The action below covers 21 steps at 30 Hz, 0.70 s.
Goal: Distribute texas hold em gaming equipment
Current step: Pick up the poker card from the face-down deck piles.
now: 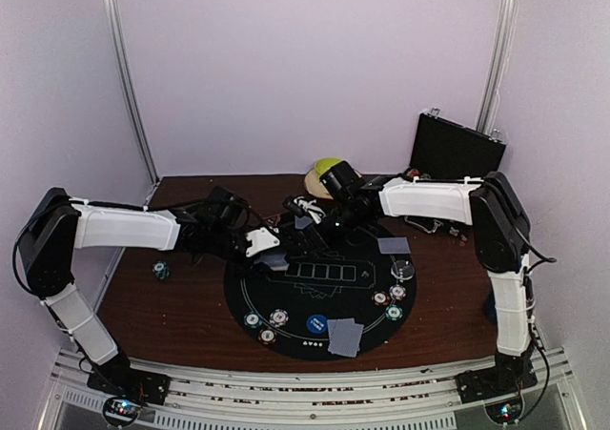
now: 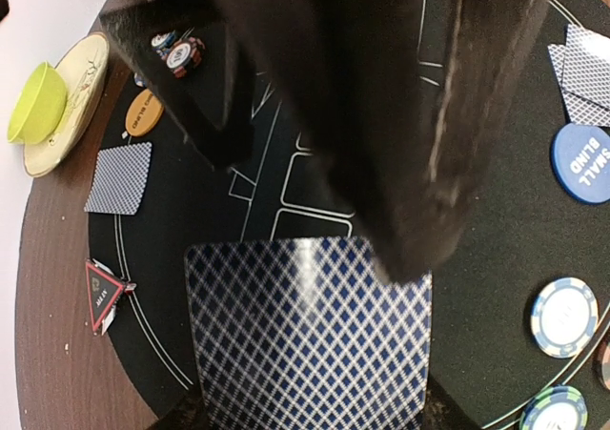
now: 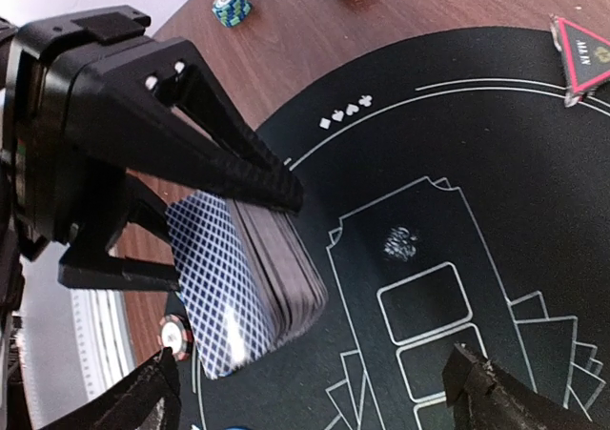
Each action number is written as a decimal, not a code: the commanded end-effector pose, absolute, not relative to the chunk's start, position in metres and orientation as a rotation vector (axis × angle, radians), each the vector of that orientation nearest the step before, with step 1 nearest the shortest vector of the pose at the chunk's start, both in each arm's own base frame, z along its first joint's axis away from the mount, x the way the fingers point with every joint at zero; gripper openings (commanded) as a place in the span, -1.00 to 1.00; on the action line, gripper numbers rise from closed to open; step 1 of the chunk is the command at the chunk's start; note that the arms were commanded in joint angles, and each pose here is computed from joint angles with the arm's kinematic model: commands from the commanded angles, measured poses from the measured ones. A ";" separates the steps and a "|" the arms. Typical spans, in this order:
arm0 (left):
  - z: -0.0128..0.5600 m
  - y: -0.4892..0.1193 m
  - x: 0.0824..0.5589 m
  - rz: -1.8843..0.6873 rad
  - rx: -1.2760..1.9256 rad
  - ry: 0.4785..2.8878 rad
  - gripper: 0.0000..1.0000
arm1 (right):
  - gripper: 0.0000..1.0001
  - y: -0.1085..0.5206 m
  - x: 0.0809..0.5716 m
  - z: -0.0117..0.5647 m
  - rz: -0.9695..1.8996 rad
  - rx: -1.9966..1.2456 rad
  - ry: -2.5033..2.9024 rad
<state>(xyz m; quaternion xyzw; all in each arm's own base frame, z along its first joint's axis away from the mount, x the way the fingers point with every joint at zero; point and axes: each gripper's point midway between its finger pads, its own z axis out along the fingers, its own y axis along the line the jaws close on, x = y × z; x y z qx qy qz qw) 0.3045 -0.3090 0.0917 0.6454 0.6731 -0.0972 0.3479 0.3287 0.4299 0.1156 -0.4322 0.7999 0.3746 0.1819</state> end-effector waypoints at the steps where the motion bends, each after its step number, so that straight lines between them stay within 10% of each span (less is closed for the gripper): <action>1: 0.120 -0.318 0.312 -0.271 1.624 1.682 0.03 | 0.94 0.448 0.332 0.133 1.241 -1.161 2.230; 21: 0.116 -0.323 0.303 -0.306 1.653 1.668 0.03 | 0.57 0.464 0.344 0.090 1.518 -0.975 2.369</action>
